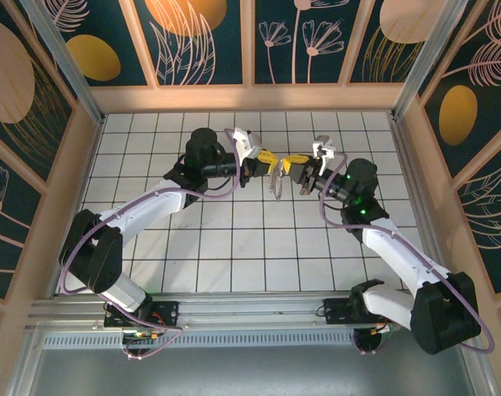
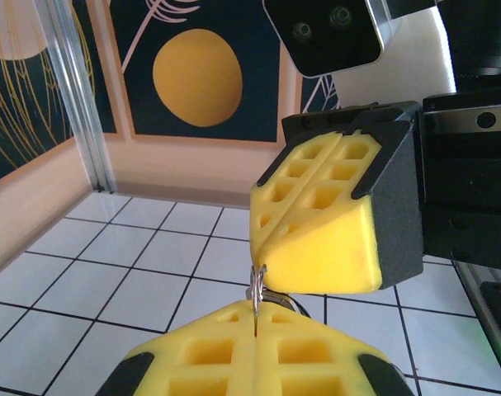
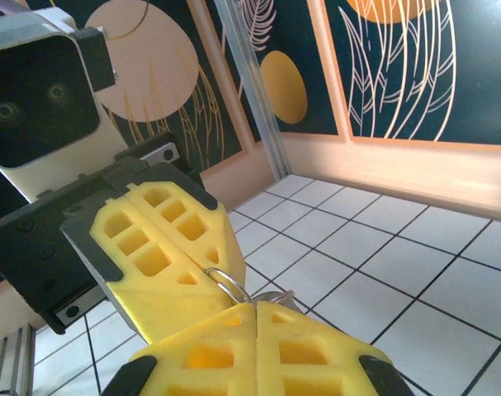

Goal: Put the keys on the keyring

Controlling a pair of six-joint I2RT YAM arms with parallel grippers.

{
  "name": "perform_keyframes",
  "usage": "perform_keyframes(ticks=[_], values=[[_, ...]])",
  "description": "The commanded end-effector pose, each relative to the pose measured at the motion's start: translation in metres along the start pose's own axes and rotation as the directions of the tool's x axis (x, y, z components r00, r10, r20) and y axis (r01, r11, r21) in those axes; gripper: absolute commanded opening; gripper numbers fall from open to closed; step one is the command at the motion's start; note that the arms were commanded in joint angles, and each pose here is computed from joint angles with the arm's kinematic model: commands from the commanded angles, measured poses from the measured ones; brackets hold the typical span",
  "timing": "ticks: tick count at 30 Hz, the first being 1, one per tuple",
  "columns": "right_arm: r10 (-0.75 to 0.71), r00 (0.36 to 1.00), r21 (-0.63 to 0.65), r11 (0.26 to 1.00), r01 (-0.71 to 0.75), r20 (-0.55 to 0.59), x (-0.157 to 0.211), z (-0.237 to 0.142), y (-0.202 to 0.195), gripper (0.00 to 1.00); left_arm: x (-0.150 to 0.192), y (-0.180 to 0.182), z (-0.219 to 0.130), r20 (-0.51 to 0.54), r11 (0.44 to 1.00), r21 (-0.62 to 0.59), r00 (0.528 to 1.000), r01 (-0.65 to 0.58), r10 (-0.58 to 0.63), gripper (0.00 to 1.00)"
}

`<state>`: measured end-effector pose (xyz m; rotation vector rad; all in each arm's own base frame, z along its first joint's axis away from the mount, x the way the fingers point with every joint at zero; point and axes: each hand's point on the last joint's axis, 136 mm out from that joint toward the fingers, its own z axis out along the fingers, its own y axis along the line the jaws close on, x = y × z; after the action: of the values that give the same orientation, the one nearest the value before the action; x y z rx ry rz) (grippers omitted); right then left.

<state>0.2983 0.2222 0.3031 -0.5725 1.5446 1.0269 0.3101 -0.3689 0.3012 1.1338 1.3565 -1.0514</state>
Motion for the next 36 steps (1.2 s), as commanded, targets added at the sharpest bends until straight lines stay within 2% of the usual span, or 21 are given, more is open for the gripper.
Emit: perform_keyframes(ticks=[1,2,5,10,15,22,36], values=[[0.047,0.999,0.039,0.998,-0.047,-0.018,0.011,-0.005,-0.014,0.00,-0.036,-0.012,-0.006,0.108,0.996,0.028,0.991,-0.087,0.083,0.00],[0.052,0.999,0.046,0.998,-0.052,-0.014,0.011,-0.007,-0.016,0.00,-0.037,-0.011,-0.006,0.110,0.996,0.027,0.990,-0.089,0.086,0.00],[0.064,0.998,0.062,0.996,-0.064,-0.006,0.010,-0.011,-0.020,0.12,-0.037,-0.012,-0.005,0.110,0.995,0.031,0.990,-0.090,0.086,0.00],[0.072,0.997,0.072,0.995,-0.072,0.006,0.008,-0.017,-0.022,0.19,-0.038,-0.012,-0.005,0.112,0.995,0.034,0.990,-0.090,0.086,0.00],[0.074,0.997,0.067,0.995,-0.075,0.012,0.007,-0.020,-0.020,0.21,-0.037,-0.013,-0.005,0.113,0.995,0.040,0.990,-0.090,0.085,0.00],[0.042,0.999,-0.005,0.999,-0.042,0.021,-0.001,-0.022,-0.004,0.38,-0.034,-0.015,-0.004,0.107,0.995,0.058,0.991,-0.086,0.079,0.00],[0.008,1.000,-0.115,0.993,-0.005,0.023,-0.007,-0.018,0.011,0.37,-0.036,-0.022,-0.001,0.138,0.990,0.127,0.990,-0.059,0.041,0.00]])
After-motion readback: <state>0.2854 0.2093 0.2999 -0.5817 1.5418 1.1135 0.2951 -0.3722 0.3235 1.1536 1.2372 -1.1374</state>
